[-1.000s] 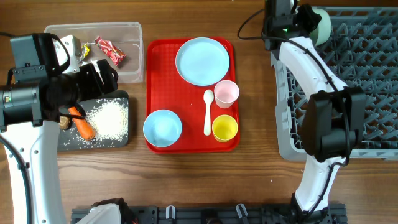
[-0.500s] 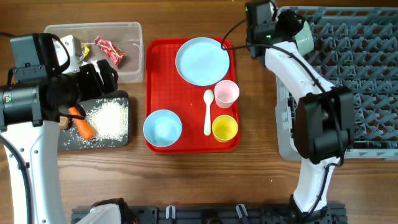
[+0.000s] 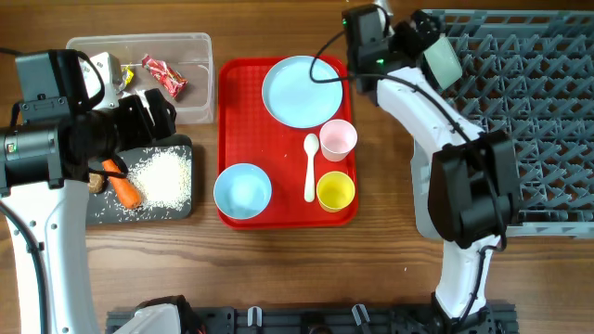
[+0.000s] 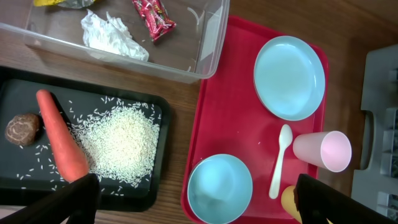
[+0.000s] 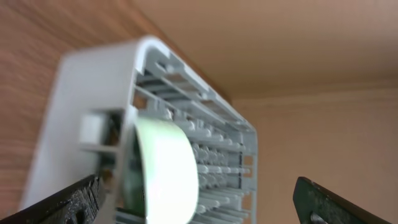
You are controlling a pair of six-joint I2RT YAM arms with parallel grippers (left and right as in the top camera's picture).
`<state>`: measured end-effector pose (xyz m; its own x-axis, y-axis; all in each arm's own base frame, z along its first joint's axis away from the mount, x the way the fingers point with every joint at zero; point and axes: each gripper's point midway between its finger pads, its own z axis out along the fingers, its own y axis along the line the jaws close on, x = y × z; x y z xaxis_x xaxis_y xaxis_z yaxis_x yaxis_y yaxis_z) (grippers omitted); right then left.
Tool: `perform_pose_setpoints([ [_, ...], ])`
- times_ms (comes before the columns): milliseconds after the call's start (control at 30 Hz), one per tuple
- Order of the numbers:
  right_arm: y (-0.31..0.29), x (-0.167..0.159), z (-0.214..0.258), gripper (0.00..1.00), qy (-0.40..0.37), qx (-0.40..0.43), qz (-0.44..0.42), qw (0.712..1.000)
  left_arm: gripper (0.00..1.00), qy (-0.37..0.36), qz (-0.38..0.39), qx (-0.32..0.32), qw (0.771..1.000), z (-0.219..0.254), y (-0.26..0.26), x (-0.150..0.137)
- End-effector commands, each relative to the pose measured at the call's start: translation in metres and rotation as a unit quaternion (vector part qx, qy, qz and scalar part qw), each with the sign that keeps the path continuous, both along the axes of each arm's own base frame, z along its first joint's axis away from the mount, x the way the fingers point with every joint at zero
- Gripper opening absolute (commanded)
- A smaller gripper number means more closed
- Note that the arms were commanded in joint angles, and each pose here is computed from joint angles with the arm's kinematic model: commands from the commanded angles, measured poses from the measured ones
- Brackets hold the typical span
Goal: Sort waste into correct bins and load items into the dishwasher rack
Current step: 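Reach the right gripper back and grasp the light-blue bowl rim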
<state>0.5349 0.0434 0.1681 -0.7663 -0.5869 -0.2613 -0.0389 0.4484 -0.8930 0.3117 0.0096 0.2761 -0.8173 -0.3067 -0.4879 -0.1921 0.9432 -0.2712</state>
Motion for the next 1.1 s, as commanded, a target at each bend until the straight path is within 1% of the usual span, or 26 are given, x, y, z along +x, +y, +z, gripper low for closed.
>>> perform_pose_setpoints([
  [0,0.031,0.001,0.010,1.00,-0.053,0.048,0.016,0.997,1.00,-0.007,-0.002,0.008,1.000,0.004,0.003,0.001],
  [33,0.039,0.001,0.018,1.00,-0.069,0.061,0.020,0.995,1.00,-0.007,-0.002,0.008,1.000,0.004,0.003,0.001],
  [67,0.050,0.000,0.031,1.00,-0.094,0.091,0.030,0.991,1.00,-0.007,-0.002,0.008,1.000,0.004,0.003,0.001],
  [133,0.071,-0.004,0.048,1.00,-0.121,0.157,0.056,0.979,1.00,-0.007,-0.002,0.008,1.000,0.004,0.003,0.001],
  [200,0.105,-0.016,0.063,1.00,-0.123,0.264,0.098,0.952,1.00,-0.007,-0.002,0.008,1.000,0.004,0.003,0.001],
  [267,0.148,-0.035,0.065,1.00,-0.075,0.382,0.155,0.908,1.00,-0.007,-0.002,0.008,1.000,0.004,0.003,0.001],
  [300,0.189,-0.058,0.062,1.00,-0.004,0.464,0.215,0.859,1.00,-0.007,-0.002,0.008,1.000,0.004,0.003,0.001],
  [333,0.206,-0.070,0.061,1.00,0.032,0.493,0.243,0.834,1.00,-0.007,-0.002,0.008,1.000,0.004,0.003,0.001],
  [367,0.233,-0.096,0.055,1.00,0.099,0.543,0.276,0.787,1.00,-0.007,-0.002,0.008,1.000,0.004,0.003,0.001],
  [400,0.242,-0.110,0.049,1.00,0.130,0.562,0.274,0.769,1.00,-0.007,-0.002,0.008,1.000,0.004,0.003,0.001],
  [433,0.245,-0.121,0.040,1.00,0.157,0.573,0.260,0.761,1.00,-0.007,-0.002,0.008,1.000,0.004,0.003,0.001],
  [533,0.241,-0.157,0.008,1.00,0.229,0.588,0.168,0.758,1.00,-0.007,-0.002,0.008,1.000,0.004,0.003,0.001],
  [600,0.245,-0.175,-0.006,1.00,0.255,0.615,0.097,0.740,1.00,-0.007,-0.002,0.008,1.000,0.004,0.003,0.001],
  [667,0.260,-0.197,-0.016,1.00,0.296,0.623,0.096,0.717,1.00,-0.007,-0.002,0.008,1.000,0.004,0.003,0.001],
  [767,0.270,-0.216,-0.030,1.00,0.311,0.622,0.073,0.715,1.00,-0.007,-0.002,0.008,1.000,0.004,0.003,0.001],
  [867,0.275,-0.238,-0.064,0.89,0.288,0.604,0.007,0.743,1.00,-0.007,-0.002,0.008,1.000,0.004,0.003,0.001],
  [933,0.277,-0.247,-0.078,0.81,0.278,0.601,-0.012,0.749,1.00,-0.007,-0.002,0.008,1.000,0.004,0.003,0.001],
  [967,0.277,-0.252,-0.089,0.75,0.268,0.597,-0.025,0.756,1.00,-0.007,-0.002,0.008,1.000,0.004,0.003,0.001],
  [1033,0.275,-0.258,-0.100,0.71,0.242,0.592,-0.051,0.767,1.00,-0.007,-0.002,0.008,1.000,0.004,0.003,0.001],
  [1067,0.275,-0.258,-0.102,0.69,0.237,0.593,-0.057,0.767,1.00,-0.007,-0.002,0.008,1.000,0.004,0.003,0.001],
])
